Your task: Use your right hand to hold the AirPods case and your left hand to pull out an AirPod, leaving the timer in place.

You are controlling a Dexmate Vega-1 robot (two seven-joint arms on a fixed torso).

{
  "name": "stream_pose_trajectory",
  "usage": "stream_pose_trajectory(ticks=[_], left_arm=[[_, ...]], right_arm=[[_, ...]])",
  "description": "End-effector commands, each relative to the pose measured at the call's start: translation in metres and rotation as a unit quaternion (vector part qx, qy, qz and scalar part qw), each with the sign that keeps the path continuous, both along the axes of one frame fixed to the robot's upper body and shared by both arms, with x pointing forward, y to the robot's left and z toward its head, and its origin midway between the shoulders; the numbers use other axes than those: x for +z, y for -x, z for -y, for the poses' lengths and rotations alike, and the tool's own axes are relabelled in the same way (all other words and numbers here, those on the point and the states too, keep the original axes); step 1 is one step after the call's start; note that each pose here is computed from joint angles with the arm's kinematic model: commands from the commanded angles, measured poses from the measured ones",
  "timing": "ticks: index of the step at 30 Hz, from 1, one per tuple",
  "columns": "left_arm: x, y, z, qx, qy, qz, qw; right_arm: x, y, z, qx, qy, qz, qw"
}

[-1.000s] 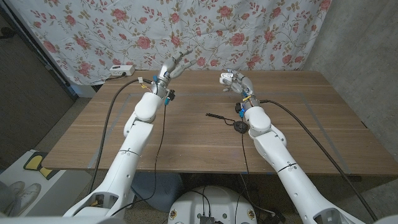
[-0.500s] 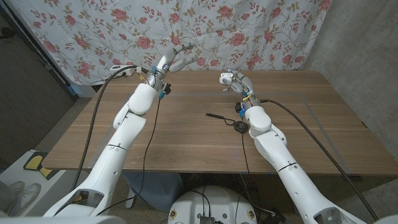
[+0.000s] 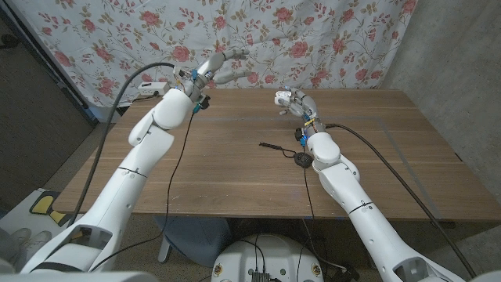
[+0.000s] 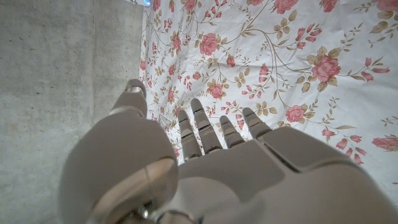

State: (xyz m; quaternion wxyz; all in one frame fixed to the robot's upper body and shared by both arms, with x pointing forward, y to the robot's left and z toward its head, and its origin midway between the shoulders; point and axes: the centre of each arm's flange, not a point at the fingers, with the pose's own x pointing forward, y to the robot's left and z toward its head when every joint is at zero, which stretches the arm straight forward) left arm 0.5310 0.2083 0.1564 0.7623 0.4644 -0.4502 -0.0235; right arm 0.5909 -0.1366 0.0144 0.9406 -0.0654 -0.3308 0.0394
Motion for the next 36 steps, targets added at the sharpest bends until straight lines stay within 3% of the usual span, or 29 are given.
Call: stream_pose_trajectory(ticks=[1, 13, 36], left_arm=[[0.032, 0.009, 0.005, 0.081, -0.090, -0.047, 0.992], [0.049, 0.020, 0.018, 0.092, -0.119, -0.032, 0.988], [0.056, 0.019, 0.027, 0.115, -0.156, -0.042, 0.980]], right_arm=[[0.004, -0.003, 0.001, 0.011, -0.010, 0.006, 0.9999], [0.006, -0.010, 0.005, 0.027, -0.015, -0.001, 0.9995], [0.004, -0.015, 0.005, 0.049, -0.024, -0.015, 0.9984]])
